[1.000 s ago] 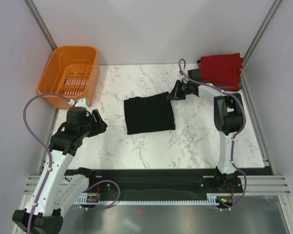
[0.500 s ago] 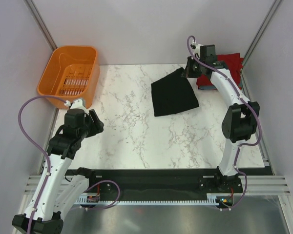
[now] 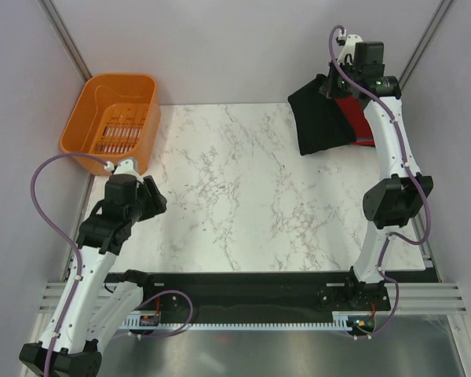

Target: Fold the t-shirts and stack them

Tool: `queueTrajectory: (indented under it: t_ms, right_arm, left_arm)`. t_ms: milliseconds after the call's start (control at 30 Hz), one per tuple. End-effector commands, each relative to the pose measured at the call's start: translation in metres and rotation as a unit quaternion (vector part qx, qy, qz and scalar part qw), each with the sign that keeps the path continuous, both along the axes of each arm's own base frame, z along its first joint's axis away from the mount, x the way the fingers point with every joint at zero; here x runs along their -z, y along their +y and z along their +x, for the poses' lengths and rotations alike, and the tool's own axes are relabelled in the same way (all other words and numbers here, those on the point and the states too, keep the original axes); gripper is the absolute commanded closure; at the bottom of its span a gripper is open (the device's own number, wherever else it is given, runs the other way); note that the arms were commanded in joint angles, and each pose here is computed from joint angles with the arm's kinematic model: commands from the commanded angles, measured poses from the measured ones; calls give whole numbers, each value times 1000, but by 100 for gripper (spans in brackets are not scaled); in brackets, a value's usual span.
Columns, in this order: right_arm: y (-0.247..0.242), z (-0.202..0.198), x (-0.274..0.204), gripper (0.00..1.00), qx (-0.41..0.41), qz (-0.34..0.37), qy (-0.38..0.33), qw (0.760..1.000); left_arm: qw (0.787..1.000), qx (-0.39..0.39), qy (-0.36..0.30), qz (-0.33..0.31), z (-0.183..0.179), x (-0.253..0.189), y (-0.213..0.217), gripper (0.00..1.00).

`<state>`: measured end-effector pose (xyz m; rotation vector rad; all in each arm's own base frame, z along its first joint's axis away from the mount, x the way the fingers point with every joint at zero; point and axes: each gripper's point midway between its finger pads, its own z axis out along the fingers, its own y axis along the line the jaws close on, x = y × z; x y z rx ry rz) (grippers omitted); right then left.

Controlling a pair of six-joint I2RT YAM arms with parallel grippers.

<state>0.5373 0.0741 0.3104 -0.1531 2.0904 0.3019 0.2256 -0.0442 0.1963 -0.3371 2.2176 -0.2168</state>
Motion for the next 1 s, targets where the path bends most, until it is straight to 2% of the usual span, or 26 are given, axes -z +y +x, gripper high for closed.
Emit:
queueTrajectory:
  t_ms: [0, 300, 733, 967]
  right_arm:
    - [-17, -9, -84, 100, 4, -5, -99, 995]
    - [-56, -4, -133, 100, 39, 21, -159, 986]
    - [-105, 24, -96, 100, 65, 57, -129, 988]
    - [-140, 35, -90, 100, 82, 70, -135, 985]
  left_arm:
    - [1000, -14, -7, -3, 5, -1, 2, 37]
    - [1000, -12, 2, -2, 7, 3, 1, 37]
    - [1000, -13, 9, 0, 8, 6, 1, 38]
    - [1000, -14, 16, 0, 8, 9, 0, 38]
